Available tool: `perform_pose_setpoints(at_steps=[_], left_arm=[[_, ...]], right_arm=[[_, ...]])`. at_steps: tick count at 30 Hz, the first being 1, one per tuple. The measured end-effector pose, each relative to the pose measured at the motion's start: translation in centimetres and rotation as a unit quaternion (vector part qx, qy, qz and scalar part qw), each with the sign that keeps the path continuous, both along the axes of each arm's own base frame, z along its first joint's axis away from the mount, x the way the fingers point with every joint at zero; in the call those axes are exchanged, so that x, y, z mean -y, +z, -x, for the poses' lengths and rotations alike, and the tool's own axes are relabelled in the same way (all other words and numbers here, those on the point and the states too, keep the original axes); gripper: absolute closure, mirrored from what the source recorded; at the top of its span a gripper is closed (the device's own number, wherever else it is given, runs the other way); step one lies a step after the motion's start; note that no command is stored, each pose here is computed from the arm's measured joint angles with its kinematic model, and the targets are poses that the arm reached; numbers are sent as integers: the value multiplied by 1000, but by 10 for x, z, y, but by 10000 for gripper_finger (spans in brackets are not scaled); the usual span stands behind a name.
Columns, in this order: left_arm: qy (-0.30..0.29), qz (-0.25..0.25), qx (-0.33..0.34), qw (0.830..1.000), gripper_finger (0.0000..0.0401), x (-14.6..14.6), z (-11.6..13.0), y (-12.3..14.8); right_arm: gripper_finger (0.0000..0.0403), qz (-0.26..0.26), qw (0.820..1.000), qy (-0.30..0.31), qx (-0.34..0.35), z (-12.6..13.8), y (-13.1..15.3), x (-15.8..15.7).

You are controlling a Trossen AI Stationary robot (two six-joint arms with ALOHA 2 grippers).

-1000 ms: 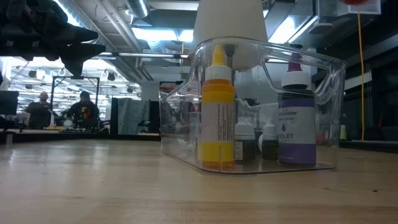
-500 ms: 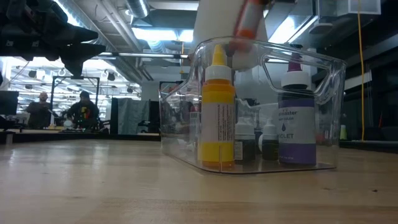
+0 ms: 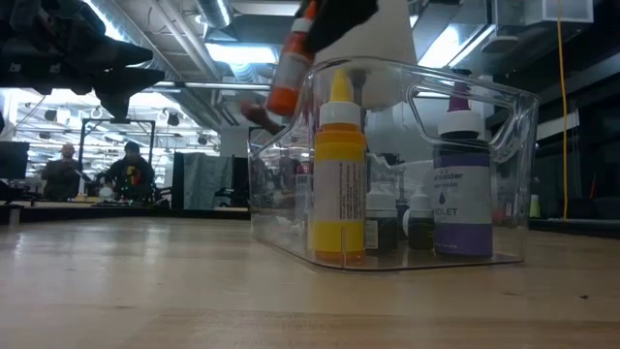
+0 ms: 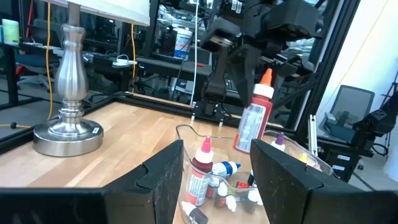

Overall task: Pick & Place food coloring
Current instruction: Put the big orange food coloring bottle into the transparent bin

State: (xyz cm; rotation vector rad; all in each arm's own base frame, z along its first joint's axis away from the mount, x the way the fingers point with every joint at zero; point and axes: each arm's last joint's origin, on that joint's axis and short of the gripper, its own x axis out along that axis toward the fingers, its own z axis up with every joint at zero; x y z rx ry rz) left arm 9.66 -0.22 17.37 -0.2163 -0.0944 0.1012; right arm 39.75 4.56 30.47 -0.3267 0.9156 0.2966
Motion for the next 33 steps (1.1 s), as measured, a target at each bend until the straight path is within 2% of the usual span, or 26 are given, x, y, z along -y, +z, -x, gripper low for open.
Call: perform_pose_setpoints(at_steps=[4,10,33], left_arm=[[0,0,0,1000,219,0,0,0],[0,0,0,1000,219,0,0,0],[0,0,0,1000,219,0,0,0]], right_arm=[[247,1,1000,-9,-18,-11,-8,7],[247,7,998,-21,-66,-14,-26,17],[247,-5,997,-23,-69,-17,-53,31]])
